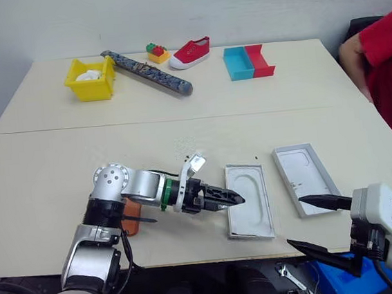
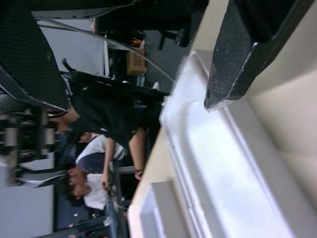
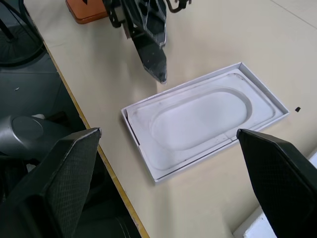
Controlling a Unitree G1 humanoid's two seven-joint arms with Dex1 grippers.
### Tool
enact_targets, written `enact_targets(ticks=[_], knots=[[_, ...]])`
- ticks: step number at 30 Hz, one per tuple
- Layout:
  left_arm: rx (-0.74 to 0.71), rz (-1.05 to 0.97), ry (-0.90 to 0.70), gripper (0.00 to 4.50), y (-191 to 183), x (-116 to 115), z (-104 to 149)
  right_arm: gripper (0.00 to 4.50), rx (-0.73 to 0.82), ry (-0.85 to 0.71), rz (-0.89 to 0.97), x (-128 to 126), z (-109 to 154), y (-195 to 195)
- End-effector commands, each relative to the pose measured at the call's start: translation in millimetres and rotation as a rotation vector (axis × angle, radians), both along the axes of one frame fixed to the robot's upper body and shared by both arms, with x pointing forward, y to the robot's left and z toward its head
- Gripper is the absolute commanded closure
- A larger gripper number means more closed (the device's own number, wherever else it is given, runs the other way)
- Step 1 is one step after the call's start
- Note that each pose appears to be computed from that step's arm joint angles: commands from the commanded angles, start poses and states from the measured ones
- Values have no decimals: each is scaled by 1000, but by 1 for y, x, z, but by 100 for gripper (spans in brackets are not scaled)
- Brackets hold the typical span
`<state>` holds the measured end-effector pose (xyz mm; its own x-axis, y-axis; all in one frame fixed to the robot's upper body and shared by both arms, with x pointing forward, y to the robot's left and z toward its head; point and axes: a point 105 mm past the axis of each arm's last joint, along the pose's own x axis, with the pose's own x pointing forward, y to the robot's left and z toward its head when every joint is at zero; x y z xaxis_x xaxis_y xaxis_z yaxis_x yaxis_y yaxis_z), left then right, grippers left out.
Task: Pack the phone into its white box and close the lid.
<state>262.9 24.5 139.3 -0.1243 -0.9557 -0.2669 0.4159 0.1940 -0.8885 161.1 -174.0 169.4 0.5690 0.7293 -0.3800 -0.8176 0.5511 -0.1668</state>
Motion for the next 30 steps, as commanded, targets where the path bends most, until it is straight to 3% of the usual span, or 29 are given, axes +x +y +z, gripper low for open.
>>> enact_targets(ticks=[1,4,14,18,21,28,30], knots=[[-117,-35,-33,5,2,-1,28,0,-11,-24,28,4,3,1],[-163,-20,-56,5,12,1,40,0,-10,-30,40,8,4,1],[-61,222,-270,5,116,12,50,0,24,-21,206,30,6,20],[47,343,-327,0,164,18,40,95,20,-27,262,45,1,32],[163,450,-325,0,208,22,25,199,4,-43,326,61,-6,51],[330,494,-290,0,257,12,12,446,-62,-87,478,95,-24,97],[360,512,-286,0,265,13,10,446,-75,-89,502,101,-28,105]])
